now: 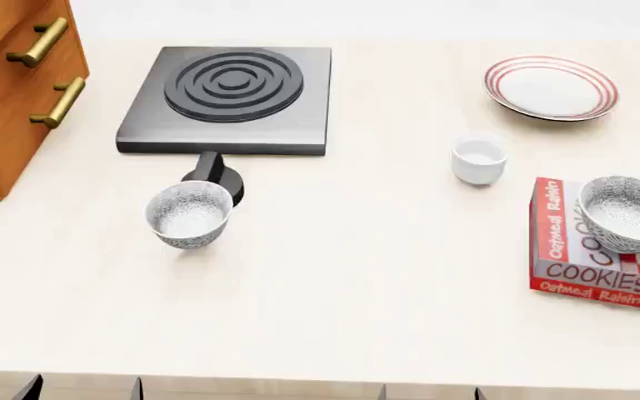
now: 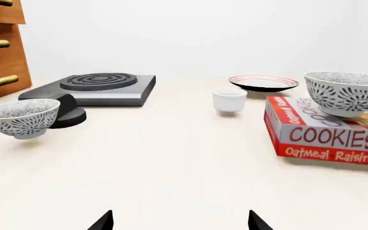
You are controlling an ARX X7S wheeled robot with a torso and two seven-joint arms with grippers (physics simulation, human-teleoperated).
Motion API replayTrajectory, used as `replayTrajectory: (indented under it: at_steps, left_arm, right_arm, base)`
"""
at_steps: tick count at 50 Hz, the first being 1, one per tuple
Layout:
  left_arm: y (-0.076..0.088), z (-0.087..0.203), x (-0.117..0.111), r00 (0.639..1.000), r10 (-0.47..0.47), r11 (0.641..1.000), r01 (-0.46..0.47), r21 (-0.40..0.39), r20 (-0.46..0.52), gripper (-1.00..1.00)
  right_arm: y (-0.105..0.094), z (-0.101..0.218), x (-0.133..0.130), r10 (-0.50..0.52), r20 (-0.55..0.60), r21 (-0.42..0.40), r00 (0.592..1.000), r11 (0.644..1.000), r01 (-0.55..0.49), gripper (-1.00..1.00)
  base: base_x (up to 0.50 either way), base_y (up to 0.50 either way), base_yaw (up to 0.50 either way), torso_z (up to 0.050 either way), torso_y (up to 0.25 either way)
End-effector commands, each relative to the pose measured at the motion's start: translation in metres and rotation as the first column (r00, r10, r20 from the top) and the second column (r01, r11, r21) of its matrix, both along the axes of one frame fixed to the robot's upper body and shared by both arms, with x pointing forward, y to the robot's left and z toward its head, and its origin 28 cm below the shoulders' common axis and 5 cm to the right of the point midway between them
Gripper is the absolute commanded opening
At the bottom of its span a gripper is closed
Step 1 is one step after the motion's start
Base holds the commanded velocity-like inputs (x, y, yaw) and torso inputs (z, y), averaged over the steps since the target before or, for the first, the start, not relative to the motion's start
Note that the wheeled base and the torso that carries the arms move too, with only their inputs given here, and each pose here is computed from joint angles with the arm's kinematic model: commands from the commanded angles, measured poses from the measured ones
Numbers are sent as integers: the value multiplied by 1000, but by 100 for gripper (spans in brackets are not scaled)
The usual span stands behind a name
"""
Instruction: Pick the akita bowl on the cookies box and place it on the plate.
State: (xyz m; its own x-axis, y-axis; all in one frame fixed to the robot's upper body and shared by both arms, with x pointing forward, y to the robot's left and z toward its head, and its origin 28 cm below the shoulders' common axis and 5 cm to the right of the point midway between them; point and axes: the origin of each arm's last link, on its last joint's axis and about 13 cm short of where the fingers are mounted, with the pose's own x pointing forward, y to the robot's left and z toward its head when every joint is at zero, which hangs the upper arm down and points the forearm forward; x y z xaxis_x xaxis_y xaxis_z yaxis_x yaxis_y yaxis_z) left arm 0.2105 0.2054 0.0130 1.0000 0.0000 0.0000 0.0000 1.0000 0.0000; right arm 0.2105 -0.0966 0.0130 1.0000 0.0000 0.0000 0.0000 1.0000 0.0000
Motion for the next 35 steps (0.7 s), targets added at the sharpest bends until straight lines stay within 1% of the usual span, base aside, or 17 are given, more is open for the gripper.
replayTrajectory:
  at_steps: [1,9,17,19,21,25,26,27,29,30,32,35]
  left_arm:
    - [0,-1,0,1000,1,1000,-1,0,-6,100]
    - [0,-1,0,1000,8,1000,-8,0,-16,100]
    - [1,-1,0,1000,11,1000,-11,0,-15,100]
    - [1,0,0,1000,26,1000,-26,-7,-5,100]
    - [3,4,3,998,54,998,-54,-12,15,100]
    - [5,23,8,996,67,998,-67,-11,57,100]
    - [7,32,9,995,73,997,-72,-24,75,100]
    - [8,39,10,994,73,997,-71,-27,87,100]
    - [9,48,11,993,66,997,-62,-41,102,100]
    - [11,57,11,990,60,997,-53,-50,131,100]
    - [12,66,10,986,59,997,-51,-52,153,100]
    - [13,79,6,981,52,998,-44,-47,187,100]
  right_arm:
    - [0,0,0,1,1,11,1000,1000,-1,100]
    - [-1,-1,-1,-26,-9,31,1000,999,26,100]
    - [-1,-1,-1,-17,-5,33,1000,999,17,100]
    - [-1,0,-1,-18,-1,31,1000,999,18,100]
    - [-3,5,2,-48,35,23,998,999,47,100]
    - [-5,22,4,-61,85,20,994,998,60,100]
    - [-6,32,6,-74,116,-3,991,997,75,100]
    - [-7,39,6,-85,145,10,986,996,84,100]
    - [-8,48,6,-80,150,20,986,997,78,100]
    - [-10,58,6,-79,187,29,979,997,75,100]
    - [-12,71,3,-79,221,24,972,997,76,100]
    - [-12,81,1,-73,240,26,968,997,69,100]
  base:
    - [0,0,0,0,0]
    - [0,0,0,0,0]
    - [0,0,0,0,0]
    - [0,0,0,0,0]
    - [0,0,0,0,0]
    - [11,0,0,0,0]
    - [137,0,0,0,0]
    - [199,0,0,0,0]
    - [246,0,0,0,0]
    - [402,0,0,0,0]
    - [490,0,0,0,0]
    - [500,0,0,0,0]
